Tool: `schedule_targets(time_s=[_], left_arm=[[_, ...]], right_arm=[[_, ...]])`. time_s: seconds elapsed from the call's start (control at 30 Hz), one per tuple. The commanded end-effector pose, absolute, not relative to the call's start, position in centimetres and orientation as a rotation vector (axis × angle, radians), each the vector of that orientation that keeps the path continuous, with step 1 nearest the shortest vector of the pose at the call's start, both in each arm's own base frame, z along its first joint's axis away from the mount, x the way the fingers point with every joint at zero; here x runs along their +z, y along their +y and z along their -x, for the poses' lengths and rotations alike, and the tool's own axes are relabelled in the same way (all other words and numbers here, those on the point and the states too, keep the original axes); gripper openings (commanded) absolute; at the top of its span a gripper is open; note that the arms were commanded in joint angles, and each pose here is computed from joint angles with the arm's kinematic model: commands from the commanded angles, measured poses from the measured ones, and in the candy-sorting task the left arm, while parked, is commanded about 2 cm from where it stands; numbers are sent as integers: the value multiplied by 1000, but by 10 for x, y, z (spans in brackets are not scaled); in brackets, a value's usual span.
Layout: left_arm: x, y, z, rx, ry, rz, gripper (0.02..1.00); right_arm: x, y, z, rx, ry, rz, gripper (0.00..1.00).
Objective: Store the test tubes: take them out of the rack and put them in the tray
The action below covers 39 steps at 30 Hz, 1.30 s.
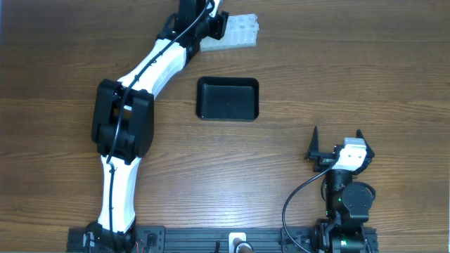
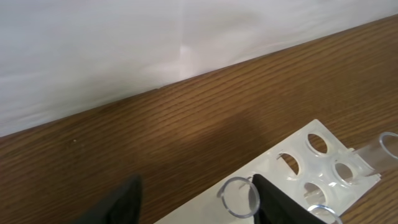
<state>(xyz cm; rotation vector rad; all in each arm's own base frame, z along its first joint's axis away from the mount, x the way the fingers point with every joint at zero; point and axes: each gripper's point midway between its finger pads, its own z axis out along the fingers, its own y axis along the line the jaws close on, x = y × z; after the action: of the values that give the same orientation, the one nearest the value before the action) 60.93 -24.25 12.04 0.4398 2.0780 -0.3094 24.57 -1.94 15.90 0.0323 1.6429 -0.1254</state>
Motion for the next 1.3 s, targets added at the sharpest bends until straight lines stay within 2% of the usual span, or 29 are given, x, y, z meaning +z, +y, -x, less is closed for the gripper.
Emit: schedule_targets(time_s=[0.03, 0.53, 0.77, 1.3], left_arm=[[119, -250, -612, -319, 2060, -468, 520], [117, -256, -608, -324, 2068, -480, 369], [117, -256, -608, -325, 2068, -480, 259], [117, -256, -608, -325, 2068, -480, 148]], right_arm=[[158, -22, -245, -139, 1640, -39, 993], [158, -22, -245, -139, 1640, -39, 993], [158, -22, -245, -140, 1640, -39, 991], [158, -22, -245, -140, 1640, -39, 993]])
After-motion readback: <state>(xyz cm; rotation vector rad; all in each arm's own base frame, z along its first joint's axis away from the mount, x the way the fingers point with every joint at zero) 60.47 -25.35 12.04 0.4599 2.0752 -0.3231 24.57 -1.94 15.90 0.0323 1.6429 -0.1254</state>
